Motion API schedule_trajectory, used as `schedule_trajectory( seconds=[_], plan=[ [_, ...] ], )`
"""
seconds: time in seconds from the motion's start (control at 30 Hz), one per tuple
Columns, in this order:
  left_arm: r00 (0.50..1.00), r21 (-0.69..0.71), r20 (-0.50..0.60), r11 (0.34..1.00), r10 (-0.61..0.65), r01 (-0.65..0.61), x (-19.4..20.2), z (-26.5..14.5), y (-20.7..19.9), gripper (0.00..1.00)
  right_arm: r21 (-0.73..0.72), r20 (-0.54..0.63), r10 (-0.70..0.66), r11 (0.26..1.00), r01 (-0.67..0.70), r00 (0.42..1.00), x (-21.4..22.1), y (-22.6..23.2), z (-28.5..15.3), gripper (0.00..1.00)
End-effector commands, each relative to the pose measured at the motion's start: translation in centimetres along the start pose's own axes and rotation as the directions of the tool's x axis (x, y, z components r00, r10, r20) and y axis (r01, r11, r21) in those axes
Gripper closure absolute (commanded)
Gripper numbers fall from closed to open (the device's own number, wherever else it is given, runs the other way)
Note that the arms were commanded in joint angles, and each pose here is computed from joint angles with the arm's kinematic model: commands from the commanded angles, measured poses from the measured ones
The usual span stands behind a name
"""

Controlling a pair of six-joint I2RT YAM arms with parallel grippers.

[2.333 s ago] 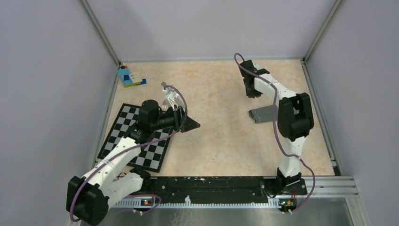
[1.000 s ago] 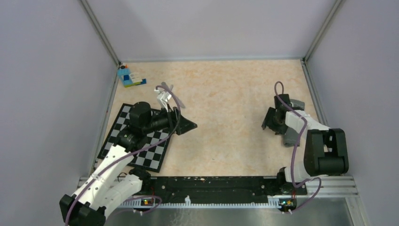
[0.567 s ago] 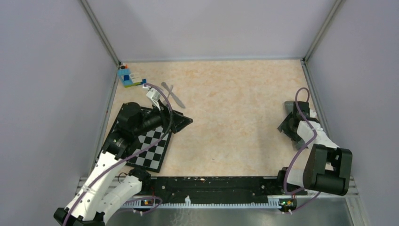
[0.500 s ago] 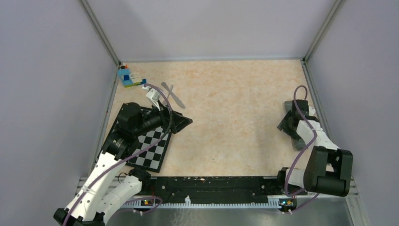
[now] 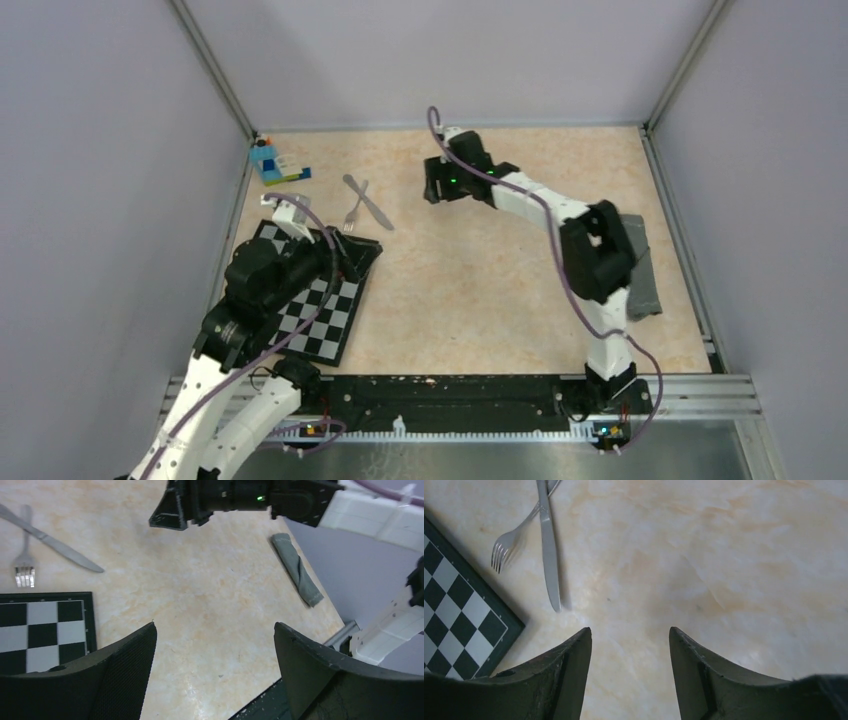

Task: Fold the napkin into a case and place the utensils inside
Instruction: Pick up the knife from the corner of the board.

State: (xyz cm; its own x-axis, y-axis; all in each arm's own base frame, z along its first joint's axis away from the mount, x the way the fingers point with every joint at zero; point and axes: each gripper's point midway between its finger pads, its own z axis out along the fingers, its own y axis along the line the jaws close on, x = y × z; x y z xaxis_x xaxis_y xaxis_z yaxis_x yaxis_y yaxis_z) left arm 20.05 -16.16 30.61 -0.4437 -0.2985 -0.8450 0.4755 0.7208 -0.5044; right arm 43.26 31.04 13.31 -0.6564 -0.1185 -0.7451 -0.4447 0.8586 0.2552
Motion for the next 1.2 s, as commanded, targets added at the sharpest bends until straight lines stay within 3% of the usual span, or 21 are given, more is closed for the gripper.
schedule_trajectory(
  seconds=[0.0, 0.1, 0.3, 0.5, 0.6, 0.8, 0.93, 1.17],
  plan=[
    [0.99, -0.167, 0.14, 0.986, 0.002, 0.021, -2.6, -2.6, 2.1, 0.09, -0.125, -0.052, -0.067, 0.99, 0.06, 0.996, -0.2, 5.8, 6.7, 0.43],
    [0.984, -0.222, 0.177, 0.974, -0.009, 0.049, -2.7, -3.4, 3.1, 0.09, -0.128, -0.114, -0.079, 0.99, 0.064, 0.99, 1.5, 7.8, 9.7, 0.44],
    [0.985, -0.262, 0.173, 0.962, -0.028, 0.073, -1.7, -3.1, 4.4, 0.09, -0.156, -0.21, -0.061, 0.987, 0.028, 0.976, 4.8, 9.6, 11.4, 0.47],
    [0.985, -0.24, 0.165, 0.967, -0.051, 0.09, -1.4, -2.6, 4.2, 0.09, -0.145, -0.224, -0.114, 0.986, 0.082, 0.968, 7.1, 10.7, 12.5, 0.36],
    [0.984, -0.245, 0.172, 0.965, -0.051, 0.093, -1.5, -2.9, 4.2, 0.09, -0.095, -0.208, -0.198, 0.979, 0.181, 0.958, 7.3, 11.0, 13.4, 0.35],
    [0.979, -0.277, 0.202, 0.956, -0.037, 0.094, -2.2, -4.2, 4.4, 0.09, 0.055, -0.294, -0.331, 0.931, 0.362, 0.897, 10.0, 9.4, 15.3, 0.38],
    [0.974, -0.29, 0.226, 0.952, -0.029, 0.096, -2.7, -4.8, 4.4, 0.09, 0.105, -0.313, -0.43, 0.871, 0.481, 0.847, 11.0, 9.3, 15.4, 0.52],
    [0.977, -0.307, 0.211, 0.946, -0.041, 0.106, -2.2, -4.5, 5.0, 0.08, 0.015, -0.38, -0.445, 0.873, 0.487, 0.811, 13.5, 9.6, 13.6, 0.96]
  ],
)
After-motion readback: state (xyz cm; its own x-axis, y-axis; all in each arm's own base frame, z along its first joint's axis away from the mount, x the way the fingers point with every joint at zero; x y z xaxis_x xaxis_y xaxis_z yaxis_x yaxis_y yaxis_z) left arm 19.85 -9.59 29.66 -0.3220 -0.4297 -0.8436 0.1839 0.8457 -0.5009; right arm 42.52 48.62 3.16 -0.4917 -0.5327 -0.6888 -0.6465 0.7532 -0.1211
